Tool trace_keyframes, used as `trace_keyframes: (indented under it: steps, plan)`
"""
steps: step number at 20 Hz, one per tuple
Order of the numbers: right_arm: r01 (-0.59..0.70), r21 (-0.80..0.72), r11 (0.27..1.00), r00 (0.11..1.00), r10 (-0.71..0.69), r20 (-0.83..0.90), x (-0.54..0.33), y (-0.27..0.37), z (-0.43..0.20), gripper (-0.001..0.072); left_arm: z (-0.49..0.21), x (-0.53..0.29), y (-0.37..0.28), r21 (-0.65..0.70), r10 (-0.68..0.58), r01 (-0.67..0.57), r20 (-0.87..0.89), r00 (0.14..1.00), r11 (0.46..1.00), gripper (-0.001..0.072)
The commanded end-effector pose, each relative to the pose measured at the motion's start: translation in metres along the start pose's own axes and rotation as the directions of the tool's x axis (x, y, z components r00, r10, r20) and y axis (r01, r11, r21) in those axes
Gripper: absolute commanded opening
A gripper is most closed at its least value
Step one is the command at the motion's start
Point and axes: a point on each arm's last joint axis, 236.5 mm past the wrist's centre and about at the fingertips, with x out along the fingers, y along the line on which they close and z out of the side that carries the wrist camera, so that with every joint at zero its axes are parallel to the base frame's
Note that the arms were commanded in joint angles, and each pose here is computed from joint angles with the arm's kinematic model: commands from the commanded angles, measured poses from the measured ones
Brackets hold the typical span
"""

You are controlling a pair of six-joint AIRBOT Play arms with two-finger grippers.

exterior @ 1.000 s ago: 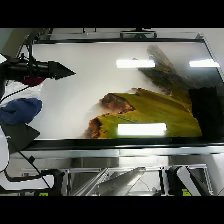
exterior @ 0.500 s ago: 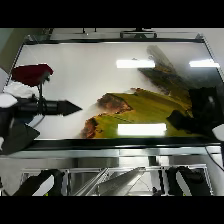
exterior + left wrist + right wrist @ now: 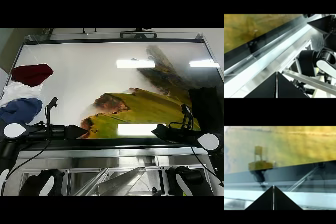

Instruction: Fold the shirts.

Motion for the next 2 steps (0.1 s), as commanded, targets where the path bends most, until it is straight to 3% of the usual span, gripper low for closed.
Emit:
trace_keyframes:
  steps: [1,2]
  plan:
    - [-0.015,0.004,1.0,1.0,0.015,-0.017,0.0008,0.0035,-0.0049,0.0026,-0.0028,-0.0037,-0.0066,0.033,0.003,-0.003,0.023,1.0,0.999,0.0003]
    - [-0.015,0.004,1.0,1.0,0.015,-0.017,0.0008,0.0035,-0.0049,0.0027,-0.0029,-0.0049,-0.0086,0.042,0.003,-0.004,0.029,1.0,0.999,0.0002]
